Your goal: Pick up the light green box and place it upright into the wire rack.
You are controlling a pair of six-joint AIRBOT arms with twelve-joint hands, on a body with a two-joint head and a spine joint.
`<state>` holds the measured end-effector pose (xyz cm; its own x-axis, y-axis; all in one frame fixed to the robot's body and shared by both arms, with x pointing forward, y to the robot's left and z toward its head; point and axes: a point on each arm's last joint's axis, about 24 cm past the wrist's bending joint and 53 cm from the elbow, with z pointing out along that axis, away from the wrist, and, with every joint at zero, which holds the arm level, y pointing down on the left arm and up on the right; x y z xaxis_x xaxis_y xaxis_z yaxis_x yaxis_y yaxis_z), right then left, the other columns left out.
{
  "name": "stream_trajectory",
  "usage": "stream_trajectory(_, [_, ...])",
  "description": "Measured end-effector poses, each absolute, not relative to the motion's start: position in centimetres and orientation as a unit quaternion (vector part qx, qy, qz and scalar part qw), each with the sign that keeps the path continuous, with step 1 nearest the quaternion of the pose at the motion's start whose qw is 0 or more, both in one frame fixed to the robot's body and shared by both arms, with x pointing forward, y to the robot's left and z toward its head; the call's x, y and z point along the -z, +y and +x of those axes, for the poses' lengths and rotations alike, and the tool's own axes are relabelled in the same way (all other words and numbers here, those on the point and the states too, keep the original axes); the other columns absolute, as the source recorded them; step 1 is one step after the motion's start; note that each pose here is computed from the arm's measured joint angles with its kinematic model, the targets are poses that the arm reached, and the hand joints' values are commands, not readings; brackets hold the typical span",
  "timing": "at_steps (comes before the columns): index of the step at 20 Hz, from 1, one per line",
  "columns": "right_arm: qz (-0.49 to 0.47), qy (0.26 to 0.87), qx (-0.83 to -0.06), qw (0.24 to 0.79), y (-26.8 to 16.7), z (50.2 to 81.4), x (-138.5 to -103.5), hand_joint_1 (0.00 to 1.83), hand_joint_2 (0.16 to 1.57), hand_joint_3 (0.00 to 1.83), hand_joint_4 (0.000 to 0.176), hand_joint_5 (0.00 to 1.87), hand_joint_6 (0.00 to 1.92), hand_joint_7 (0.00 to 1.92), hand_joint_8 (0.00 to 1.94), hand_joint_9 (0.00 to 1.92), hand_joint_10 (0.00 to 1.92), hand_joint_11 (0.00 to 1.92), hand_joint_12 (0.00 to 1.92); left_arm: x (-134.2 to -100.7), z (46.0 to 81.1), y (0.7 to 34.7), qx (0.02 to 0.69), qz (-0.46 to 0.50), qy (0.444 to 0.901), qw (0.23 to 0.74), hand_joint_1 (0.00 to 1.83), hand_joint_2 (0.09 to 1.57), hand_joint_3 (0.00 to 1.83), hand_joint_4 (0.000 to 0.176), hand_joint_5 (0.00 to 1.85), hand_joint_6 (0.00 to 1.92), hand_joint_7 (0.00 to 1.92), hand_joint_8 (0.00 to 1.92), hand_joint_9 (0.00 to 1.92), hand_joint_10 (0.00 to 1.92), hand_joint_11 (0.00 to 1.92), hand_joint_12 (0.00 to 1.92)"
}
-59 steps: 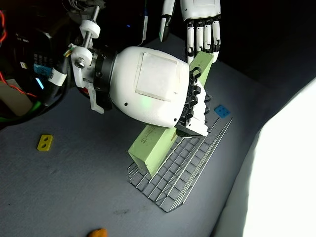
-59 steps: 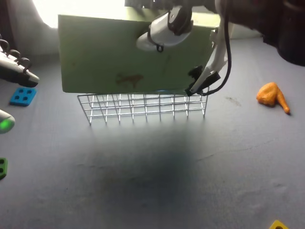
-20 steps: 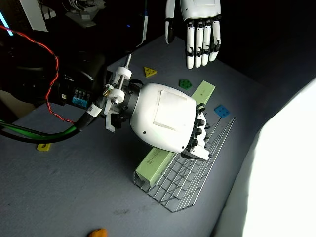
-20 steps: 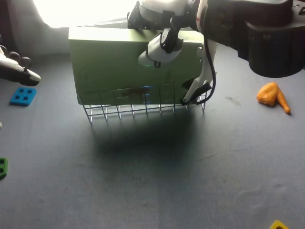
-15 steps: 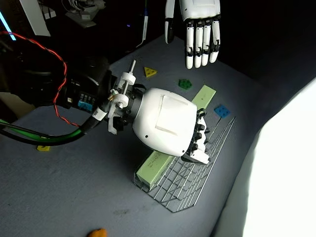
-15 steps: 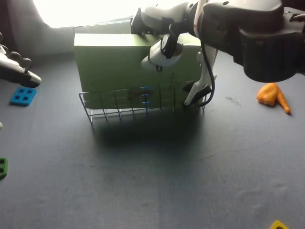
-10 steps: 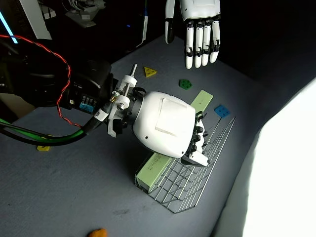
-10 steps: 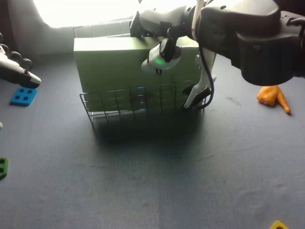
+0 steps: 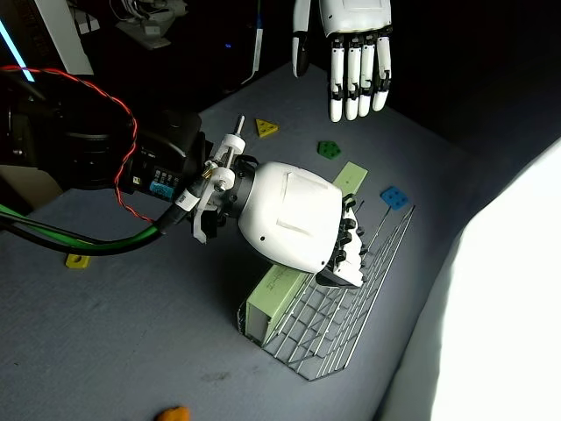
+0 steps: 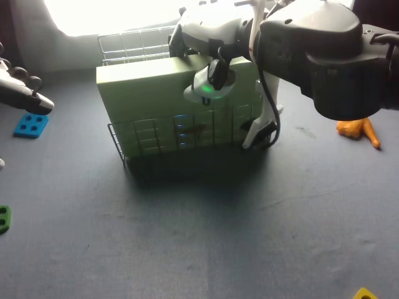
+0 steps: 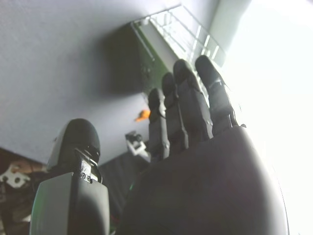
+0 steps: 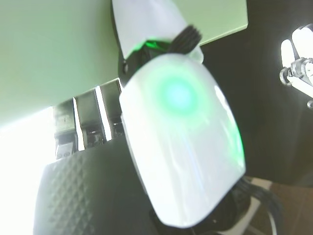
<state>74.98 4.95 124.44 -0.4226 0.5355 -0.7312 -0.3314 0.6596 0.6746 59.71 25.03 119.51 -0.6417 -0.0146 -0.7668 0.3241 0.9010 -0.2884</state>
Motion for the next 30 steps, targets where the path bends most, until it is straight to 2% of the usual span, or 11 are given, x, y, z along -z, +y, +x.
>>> stream_trajectory(1, [0.071,0.74,-0.405,0.532,4.8,75.1,-124.2,1.05,1.11,0.0,0.0,0.69,0.5,0.54,0.94,0.42,1.41,0.33,1.86,-119.5,59.7,25.0,0.205,0.088,0.883,0.414,0.49,1.26,0.0,0.024,0.3,0.0,0.34,0.0,0.35,0.01,0.0,0.65])
stream_trajectory(6, [0.072,0.741,-0.403,0.533,4.7,75.1,-124.1,1.05,1.11,0.0,0.0,0.69,0.48,0.54,0.94,0.42,1.41,0.33,1.86,-119.5,59.7,25.1,0.204,0.088,0.883,0.414,0.49,1.26,0.0,0.024,0.3,0.0,0.34,0.0,0.35,0.01,0.0,0.65])
stream_trajectory(7, [0.072,0.741,-0.403,0.533,4.7,75.1,-124.1,1.03,1.11,0.0,0.0,0.73,0.33,0.58,0.89,0.42,1.41,0.32,1.86,-119.4,59.7,25.1,0.204,0.088,0.883,0.413,0.49,1.26,0.0,0.027,0.28,0.0,0.32,0.0,0.33,0.0,0.0,0.65])
stream_trajectory(9, [0.072,0.741,-0.403,0.533,4.7,75.1,-124.1,1.03,1.11,0.0,0.0,0.76,0.27,0.58,0.88,0.42,1.41,0.32,1.86,-119.3,59.7,25.1,0.202,0.088,0.884,0.412,0.49,1.26,0.0,0.028,0.28,0.0,0.31,0.0,0.33,0.0,0.0,0.65])
stream_trajectory(15, [0.075,0.736,-0.405,0.537,3.8,75.2,-124.9,1.01,1.12,0.0,0.0,0.72,0.22,0.53,0.86,0.37,1.37,0.28,1.81,-119.3,59.6,25.1,0.202,0.088,0.885,0.411,0.5,1.25,0.0,0.03,0.3,0.01,0.34,0.01,0.35,0.01,0.0,0.68])
stream_trajectory(16, [0.076,0.735,-0.406,0.538,3.7,75.2,-125.2,1.0,1.1,0.0,0.0,0.72,0.15,0.59,0.65,0.4,1.16,0.26,1.75,-119.3,59.6,25.1,0.202,0.088,0.885,0.411,0.45,1.26,0.0,0.031,0.3,0.0,0.35,0.01,0.34,0.0,0.0,0.65])
stream_trajectory(18, [0.075,0.735,-0.406,0.538,3.8,75.2,-125.2,0.99,1.1,0.0,0.0,0.72,0.09,0.61,0.54,0.4,1.11,0.25,1.74,-119.3,59.6,25.1,0.202,0.088,0.885,0.411,0.46,1.26,0.0,0.029,0.3,0.0,0.35,0.0,0.34,0.0,0.0,0.61])
stream_trajectory(20, [0.072,0.735,-0.407,0.537,3.9,75.1,-125.2,0.98,1.1,0.0,0.0,0.71,0.08,0.61,0.52,0.4,1.1,0.24,1.74,-119.3,59.6,25.1,0.202,0.088,0.885,0.411,0.47,1.26,0.0,0.029,0.3,0.0,0.35,0.0,0.34,0.0,0.0,0.6])
stream_trajectory(28, [0.069,0.733,-0.413,0.536,3.9,74.7,-125.7,0.98,1.1,0.0,0.0,0.7,0.06,0.59,0.52,0.38,1.14,0.24,1.74,-119.3,59.6,25.1,0.202,0.088,0.885,0.411,0.45,1.26,0.0,0.03,0.31,0.0,0.35,0.0,0.34,0.0,0.0,0.6])
stream_trajectory(29, [0.069,0.731,-0.416,0.536,3.8,74.5,-126.1,1.0,1.08,0.0,0.0,0.71,0.05,0.57,0.58,0.37,1.21,0.26,1.75,-119.3,59.6,25.1,0.202,0.088,0.885,0.411,0.43,1.27,0.0,0.033,0.29,0.0,0.34,0.0,0.33,0.0,0.0,0.6])
stream_trajectory(30, [0.07,0.727,-0.421,0.539,3.4,74.4,-126.8,0.97,1.08,0.0,0.0,0.69,0.03,0.49,0.76,0.32,1.35,0.24,1.79,-119.3,59.6,25.1,0.202,0.088,0.885,0.411,0.45,1.26,0.0,0.032,0.29,0.0,0.32,0.0,0.33,0.0,0.0,0.6])
